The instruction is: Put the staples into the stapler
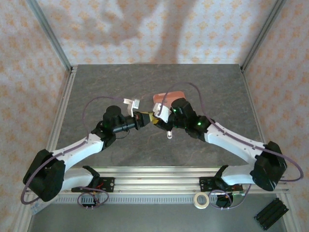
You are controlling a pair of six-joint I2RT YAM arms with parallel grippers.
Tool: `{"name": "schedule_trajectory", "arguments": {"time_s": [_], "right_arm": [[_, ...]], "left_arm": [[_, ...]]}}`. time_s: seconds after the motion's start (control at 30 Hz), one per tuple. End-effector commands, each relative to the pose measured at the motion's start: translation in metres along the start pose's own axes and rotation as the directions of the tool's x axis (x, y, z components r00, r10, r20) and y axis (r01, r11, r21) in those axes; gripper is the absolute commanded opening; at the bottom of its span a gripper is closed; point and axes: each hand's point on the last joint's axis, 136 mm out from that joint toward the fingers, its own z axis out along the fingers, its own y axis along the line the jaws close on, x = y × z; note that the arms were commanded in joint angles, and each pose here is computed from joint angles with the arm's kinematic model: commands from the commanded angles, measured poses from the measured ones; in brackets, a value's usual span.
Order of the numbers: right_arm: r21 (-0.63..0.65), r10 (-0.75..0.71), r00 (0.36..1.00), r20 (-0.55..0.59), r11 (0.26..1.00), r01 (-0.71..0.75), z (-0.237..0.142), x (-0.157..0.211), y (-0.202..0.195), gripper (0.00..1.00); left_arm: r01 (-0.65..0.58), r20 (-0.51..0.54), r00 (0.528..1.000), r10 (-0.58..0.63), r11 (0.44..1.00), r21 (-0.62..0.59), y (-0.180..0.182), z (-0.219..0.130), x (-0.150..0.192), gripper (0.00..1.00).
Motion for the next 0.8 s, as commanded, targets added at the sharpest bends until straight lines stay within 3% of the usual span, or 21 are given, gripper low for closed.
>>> {"name": "schedule_trajectory", "arguments": {"time_s": [0.0, 0.17, 0.4, 0.53, 0.77], "right_arm": [[-0.028, 0.100, 0.989, 0.111, 0.995, -0.098, -0.033, -0.019, -0.003, 0.50], [-0.101, 0.142, 0.984, 0.109, 0.986, -0.131, -0.057, -0.007, 0.011, 0.62], [-0.254, 0.089, 0.995, 0.042, 0.964, -0.075, -0.061, -0.005, 0.035, 0.63], [-0.329, 0.052, 0.998, 0.023, 0.944, -0.042, -0.057, -0.006, 0.043, 0.61], [-0.404, 0.009, 0.999, 0.048, 0.915, 0.011, -0.058, -0.012, 0.053, 0.59]], "left_arm": [[-0.265, 0.037, 0.964, 0.264, 0.964, 0.025, -0.011, -0.009, -0.001, 0.00], [-0.478, 0.048, 0.878, 0.476, 0.872, 0.102, -0.025, -0.018, 0.011, 0.00], [-0.617, 0.069, 0.782, 0.620, 0.752, 0.231, -0.047, -0.024, 0.024, 0.00], [-0.642, 0.095, 0.759, 0.644, 0.716, 0.274, -0.057, -0.026, 0.024, 0.00], [-0.637, 0.132, 0.762, 0.634, 0.699, 0.324, -0.067, -0.027, 0.022, 0.00]]}}
